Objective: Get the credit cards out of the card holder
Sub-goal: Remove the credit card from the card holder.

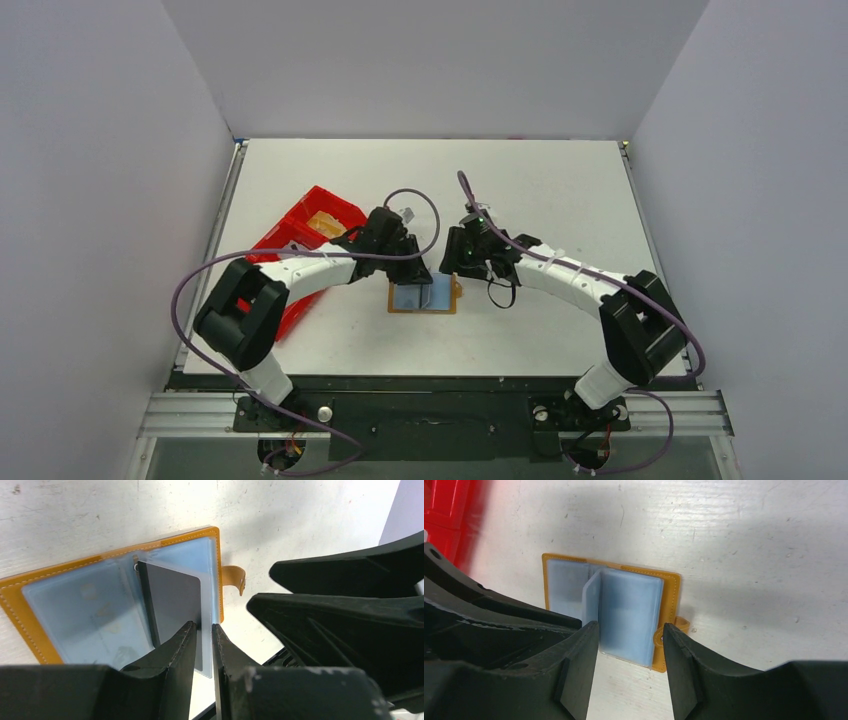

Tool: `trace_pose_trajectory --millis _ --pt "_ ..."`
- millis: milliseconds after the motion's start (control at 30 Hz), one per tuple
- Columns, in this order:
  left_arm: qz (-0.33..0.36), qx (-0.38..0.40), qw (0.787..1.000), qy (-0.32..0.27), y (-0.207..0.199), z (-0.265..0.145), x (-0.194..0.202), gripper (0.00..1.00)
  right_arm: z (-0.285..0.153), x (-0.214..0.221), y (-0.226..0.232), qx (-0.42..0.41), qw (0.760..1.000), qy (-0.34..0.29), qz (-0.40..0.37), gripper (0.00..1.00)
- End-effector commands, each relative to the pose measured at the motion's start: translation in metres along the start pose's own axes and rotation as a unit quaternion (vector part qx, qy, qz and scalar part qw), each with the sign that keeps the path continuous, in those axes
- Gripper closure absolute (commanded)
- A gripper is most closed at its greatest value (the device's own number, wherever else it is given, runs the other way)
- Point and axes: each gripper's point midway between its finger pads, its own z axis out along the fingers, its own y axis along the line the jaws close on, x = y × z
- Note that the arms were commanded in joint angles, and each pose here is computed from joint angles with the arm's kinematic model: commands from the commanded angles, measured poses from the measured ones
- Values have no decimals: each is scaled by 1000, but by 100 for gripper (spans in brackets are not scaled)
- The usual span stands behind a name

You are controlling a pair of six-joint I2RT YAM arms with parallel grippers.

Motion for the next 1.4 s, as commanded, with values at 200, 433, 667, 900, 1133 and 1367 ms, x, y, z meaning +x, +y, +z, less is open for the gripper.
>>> trace_pose_trajectory --millis 200,433,667,900,1133,1367 --pt "23 17 1000 -2 -25 13 -7 84 -22 -25 -20 26 998 -51 11 53" --pt "26 15 1000 9 -26 24 -2 84 -25 -24 -23 28 998 -50 11 53" --pt "27 16 999 15 -28 31 1 82 -24 -22 -25 31 998 -47 10 53" --pt "34 21 999 5 -35 24 -5 77 -23 -21 -24 32 999 -44 6 54" --pt "25 1 999 -24 -20 -3 -21 76 -19 -16 -12 30 999 -38 -9 54" --pt "-9 -17 999 -47 18 -28 -32 76 -12 -4 13 24 999 -29 -34 58"
